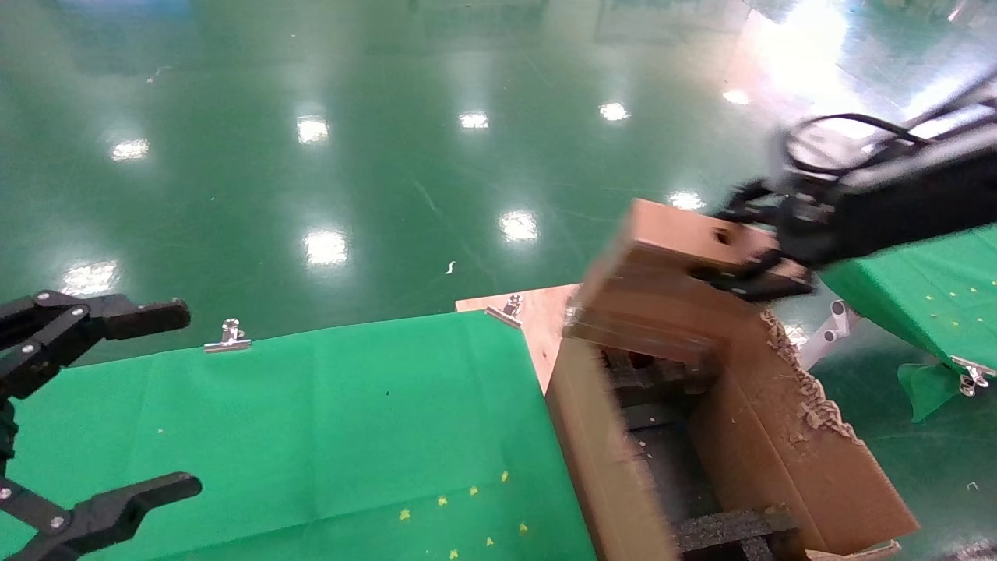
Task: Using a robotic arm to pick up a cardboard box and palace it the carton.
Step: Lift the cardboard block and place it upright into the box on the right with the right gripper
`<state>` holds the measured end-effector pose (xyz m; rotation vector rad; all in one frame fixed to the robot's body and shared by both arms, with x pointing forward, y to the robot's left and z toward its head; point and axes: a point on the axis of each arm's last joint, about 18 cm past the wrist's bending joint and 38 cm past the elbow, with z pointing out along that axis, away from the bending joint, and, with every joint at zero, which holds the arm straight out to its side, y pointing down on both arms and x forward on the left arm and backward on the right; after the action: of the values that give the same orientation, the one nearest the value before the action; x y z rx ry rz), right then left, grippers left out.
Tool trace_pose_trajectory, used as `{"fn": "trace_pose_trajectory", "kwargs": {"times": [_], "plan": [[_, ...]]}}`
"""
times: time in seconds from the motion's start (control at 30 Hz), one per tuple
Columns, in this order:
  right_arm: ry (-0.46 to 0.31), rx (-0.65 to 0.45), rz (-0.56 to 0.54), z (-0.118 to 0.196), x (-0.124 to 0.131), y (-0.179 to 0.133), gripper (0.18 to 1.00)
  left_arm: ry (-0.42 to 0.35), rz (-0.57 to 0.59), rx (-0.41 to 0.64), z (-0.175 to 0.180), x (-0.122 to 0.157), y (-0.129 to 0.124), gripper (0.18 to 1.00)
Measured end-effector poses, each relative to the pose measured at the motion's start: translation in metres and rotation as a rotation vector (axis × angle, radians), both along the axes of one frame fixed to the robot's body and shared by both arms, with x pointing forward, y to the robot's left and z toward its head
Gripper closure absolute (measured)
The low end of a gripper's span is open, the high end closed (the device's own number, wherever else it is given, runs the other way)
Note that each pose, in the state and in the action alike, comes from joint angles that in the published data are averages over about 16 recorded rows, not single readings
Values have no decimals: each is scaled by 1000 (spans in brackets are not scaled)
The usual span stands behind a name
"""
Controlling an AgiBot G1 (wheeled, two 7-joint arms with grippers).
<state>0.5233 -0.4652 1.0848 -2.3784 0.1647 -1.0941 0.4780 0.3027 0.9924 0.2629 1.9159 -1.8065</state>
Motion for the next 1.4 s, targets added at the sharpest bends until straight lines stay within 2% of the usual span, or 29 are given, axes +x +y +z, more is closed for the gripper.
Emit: {"fn": "trace_pose_trajectory", "kwargs": {"times": [0.27, 0.6, 1.07, 1.4], "plan": [[60, 50, -163, -35, -36, -62, 833, 0, 0, 0, 0, 0, 0, 183], [136, 111, -255, -76, -55, -92, 835, 0, 0, 0, 0, 0, 0, 183], [154, 142, -285, -84, -50, -93, 836, 0, 0, -1, 0, 0, 0, 183], [185, 235, -467, -103, -22, -93, 837, 0, 0, -1, 0, 0, 0, 183]]}}
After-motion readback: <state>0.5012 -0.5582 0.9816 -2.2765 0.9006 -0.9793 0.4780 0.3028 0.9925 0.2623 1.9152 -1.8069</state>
